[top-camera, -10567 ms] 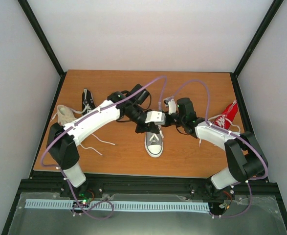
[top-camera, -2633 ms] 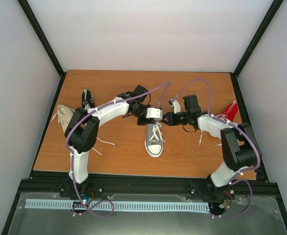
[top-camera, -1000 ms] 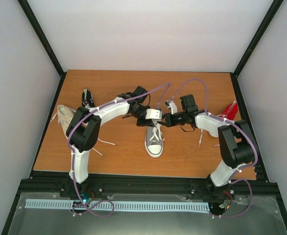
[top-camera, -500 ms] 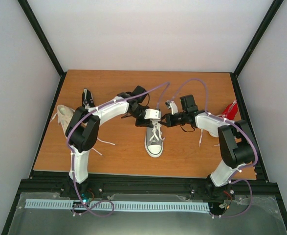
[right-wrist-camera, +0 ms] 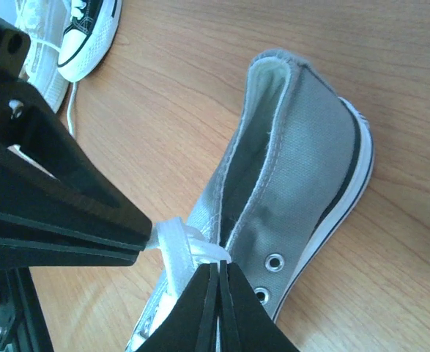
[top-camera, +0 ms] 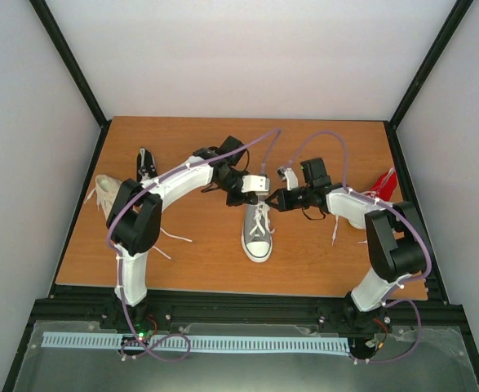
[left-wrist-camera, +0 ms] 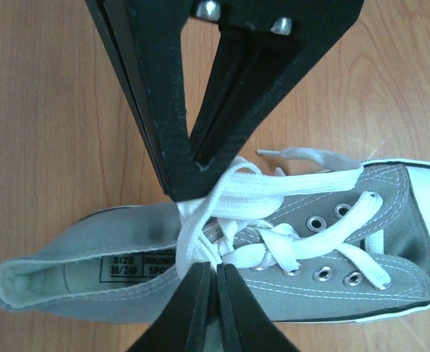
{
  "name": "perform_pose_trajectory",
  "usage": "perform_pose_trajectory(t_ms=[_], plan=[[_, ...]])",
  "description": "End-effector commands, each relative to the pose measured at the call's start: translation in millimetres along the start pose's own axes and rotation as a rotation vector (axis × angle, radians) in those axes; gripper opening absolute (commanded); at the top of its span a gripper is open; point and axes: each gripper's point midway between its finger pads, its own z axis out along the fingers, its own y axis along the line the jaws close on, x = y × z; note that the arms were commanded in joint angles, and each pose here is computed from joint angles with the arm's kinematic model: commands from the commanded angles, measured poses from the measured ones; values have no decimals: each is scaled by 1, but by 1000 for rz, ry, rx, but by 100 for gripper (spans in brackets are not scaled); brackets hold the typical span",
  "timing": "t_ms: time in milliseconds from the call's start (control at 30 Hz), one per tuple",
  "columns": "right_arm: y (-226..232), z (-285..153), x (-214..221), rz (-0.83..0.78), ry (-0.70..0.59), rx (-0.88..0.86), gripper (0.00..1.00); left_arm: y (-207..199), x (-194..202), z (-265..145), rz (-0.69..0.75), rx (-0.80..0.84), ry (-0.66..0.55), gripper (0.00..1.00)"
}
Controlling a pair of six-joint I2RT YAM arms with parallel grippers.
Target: Tie the shoes
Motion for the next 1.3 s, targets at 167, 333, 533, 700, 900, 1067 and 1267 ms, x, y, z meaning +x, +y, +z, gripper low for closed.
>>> perform_pose_trajectory(t_ms=[167, 333, 533, 700, 900, 1067, 1267], plan=[[-5, -18, -20, -15, -87, 108, 3, 0, -8, -28, -41, -20, -11, 1], [-15, -18, -14, 11, -81, 147, 3, 3, 5, -30, -95, -23, 0, 1], [-29, -21, -4, 34, -77, 206, 3, -2, 23, -25, -142, -9, 31, 1], [-40, -26, 9, 64, -73, 246, 3, 1, 38, -22, -189, -12, 47, 1], [-44, -28, 21, 81, -62, 257, 3, 5, 49, -19, -227, -8, 54, 1], [-45, -27, 30, 93, -46, 253, 3, 10, 56, -14, -243, -26, 73, 1], [-40, -23, 48, 113, -12, 205, 3, 20, 66, -10, -270, -45, 80, 1]])
